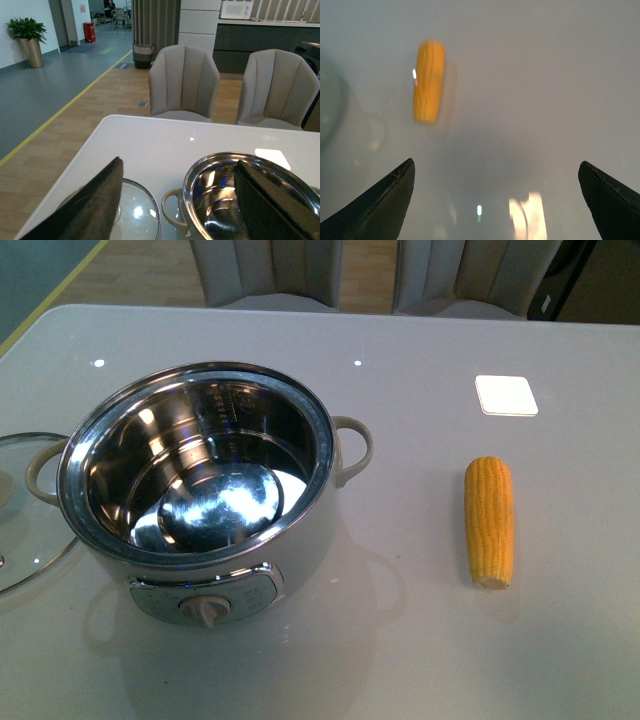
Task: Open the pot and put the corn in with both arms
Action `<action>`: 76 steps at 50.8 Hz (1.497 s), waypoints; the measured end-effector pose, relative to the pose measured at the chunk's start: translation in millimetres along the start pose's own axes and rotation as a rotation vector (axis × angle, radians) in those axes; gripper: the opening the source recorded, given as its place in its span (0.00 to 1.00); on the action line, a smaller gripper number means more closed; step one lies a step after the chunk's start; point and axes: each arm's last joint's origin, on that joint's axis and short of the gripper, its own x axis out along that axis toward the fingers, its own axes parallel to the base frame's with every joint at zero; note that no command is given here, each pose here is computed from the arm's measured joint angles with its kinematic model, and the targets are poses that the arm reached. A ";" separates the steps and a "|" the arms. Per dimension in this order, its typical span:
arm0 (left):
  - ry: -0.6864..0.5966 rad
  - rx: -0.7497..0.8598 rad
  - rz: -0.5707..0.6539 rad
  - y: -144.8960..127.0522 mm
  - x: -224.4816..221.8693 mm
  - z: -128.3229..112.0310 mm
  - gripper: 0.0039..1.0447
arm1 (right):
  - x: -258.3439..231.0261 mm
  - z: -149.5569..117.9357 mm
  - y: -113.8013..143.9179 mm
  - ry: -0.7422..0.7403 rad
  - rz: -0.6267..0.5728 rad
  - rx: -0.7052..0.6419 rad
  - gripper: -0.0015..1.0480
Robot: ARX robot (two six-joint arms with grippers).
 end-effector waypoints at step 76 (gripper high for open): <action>0.000 0.000 0.000 0.0 0.0 0.0 0.94 | 275.7 23.6 109.8 0.455 0.044 -0.106 0.85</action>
